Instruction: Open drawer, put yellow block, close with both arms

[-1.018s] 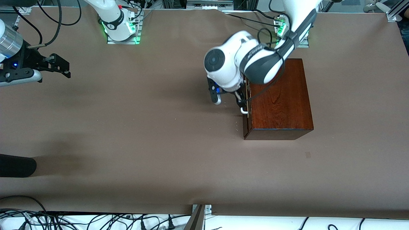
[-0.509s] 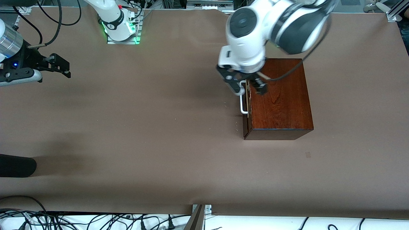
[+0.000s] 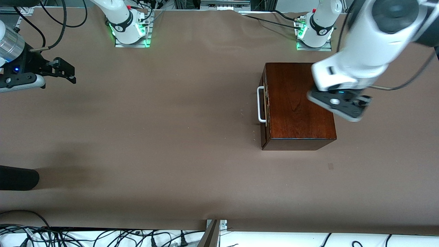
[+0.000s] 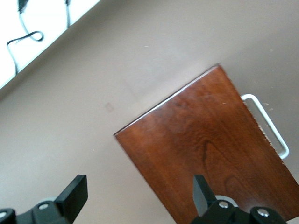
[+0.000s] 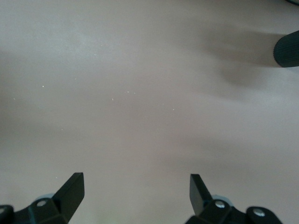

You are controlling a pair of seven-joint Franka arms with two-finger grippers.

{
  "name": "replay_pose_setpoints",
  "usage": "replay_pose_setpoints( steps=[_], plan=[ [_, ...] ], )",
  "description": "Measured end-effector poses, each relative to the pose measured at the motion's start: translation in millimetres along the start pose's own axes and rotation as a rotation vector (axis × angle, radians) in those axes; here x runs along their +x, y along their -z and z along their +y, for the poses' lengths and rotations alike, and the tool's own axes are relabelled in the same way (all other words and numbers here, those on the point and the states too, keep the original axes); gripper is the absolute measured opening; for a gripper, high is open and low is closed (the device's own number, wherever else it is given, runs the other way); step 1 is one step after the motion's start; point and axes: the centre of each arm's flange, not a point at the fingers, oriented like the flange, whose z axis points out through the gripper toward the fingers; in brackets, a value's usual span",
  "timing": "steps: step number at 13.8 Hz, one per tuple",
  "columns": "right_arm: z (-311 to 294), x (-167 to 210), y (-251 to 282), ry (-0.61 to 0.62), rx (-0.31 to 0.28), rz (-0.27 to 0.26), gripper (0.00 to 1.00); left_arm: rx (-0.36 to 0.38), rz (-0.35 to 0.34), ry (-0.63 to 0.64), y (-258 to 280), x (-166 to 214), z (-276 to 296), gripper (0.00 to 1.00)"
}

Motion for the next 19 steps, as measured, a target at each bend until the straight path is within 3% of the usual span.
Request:
replay_pose_setpoints(
  steps=[3, 6, 11, 19],
  plan=[
    [-1.3, 0.2, 0.1, 0.002, 0.000, 0.000, 1.00, -0.114, 0.018, 0.309, 8.8, -24.6, -52.2, 1.00],
    [-1.8, 0.2, 0.3, 0.003, 0.000, 0.001, 1.00, -0.149, 0.061, 0.539, -0.8, -58.2, -101.2, 1.00],
    [-3.6, 0.6, 1.0, 0.002, 0.016, 0.004, 1.00, -0.181, 0.035, 0.600, -19.5, -111.7, -86.9, 1.00],
    [-3.8, 0.5, 1.2, 0.002, 0.018, 0.004, 1.00, -0.185, 0.011, 0.602, -35.4, -110.8, -85.1, 1.00]
  ],
)
